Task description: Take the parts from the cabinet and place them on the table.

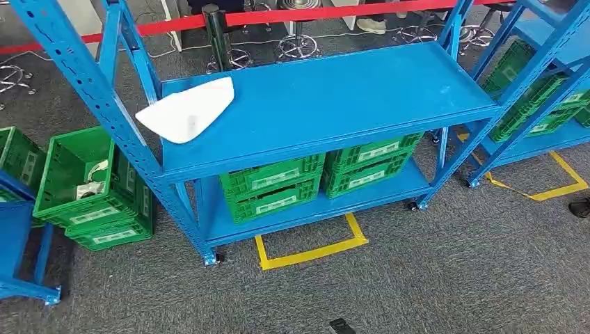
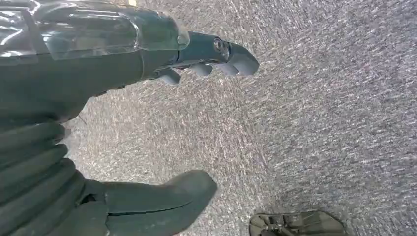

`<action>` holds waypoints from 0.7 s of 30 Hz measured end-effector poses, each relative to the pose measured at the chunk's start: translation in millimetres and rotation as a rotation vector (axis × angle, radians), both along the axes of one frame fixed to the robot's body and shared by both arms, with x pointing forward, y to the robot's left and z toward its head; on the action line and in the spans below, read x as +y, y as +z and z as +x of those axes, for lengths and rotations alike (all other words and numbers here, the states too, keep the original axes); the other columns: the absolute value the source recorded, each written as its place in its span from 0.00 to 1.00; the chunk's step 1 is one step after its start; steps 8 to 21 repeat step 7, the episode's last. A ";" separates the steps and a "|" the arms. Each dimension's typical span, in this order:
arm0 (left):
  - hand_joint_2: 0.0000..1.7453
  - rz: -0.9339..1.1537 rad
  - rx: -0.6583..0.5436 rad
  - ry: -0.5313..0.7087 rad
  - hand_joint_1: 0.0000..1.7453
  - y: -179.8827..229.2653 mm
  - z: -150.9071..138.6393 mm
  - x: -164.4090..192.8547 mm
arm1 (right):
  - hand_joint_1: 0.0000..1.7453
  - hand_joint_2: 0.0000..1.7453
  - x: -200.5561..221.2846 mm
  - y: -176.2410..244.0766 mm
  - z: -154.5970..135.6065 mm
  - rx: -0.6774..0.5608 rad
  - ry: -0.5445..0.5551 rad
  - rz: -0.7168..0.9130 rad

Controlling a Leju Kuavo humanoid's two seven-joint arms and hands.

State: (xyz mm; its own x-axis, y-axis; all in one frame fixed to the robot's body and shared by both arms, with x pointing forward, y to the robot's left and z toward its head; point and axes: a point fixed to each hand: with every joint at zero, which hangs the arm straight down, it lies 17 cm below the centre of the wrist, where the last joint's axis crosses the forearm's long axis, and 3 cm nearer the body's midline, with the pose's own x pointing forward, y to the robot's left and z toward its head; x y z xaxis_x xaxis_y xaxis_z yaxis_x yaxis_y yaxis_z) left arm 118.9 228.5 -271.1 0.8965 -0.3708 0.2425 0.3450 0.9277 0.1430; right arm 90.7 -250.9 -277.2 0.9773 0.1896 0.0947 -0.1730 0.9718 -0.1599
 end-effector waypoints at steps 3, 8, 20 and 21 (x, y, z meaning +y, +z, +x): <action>1.00 0.000 0.002 -0.001 0.00 -0.1 -0.3 -0.2 | 0.00 1.00 -0.4 -0.1 -0.8 0.005 0.001 -0.002; 1.00 0.004 0.011 -0.001 0.00 -0.5 -1.8 0.5 | 0.00 1.00 -1.6 -0.3 -3.3 0.019 0.014 -0.011; 1.00 0.004 0.011 -0.001 0.00 -0.5 -1.8 0.5 | 0.00 1.00 -1.6 -0.3 -3.3 0.019 0.014 -0.011; 1.00 0.004 0.011 -0.001 0.00 -0.5 -1.8 0.5 | 0.00 1.00 -1.6 -0.3 -3.3 0.019 0.014 -0.011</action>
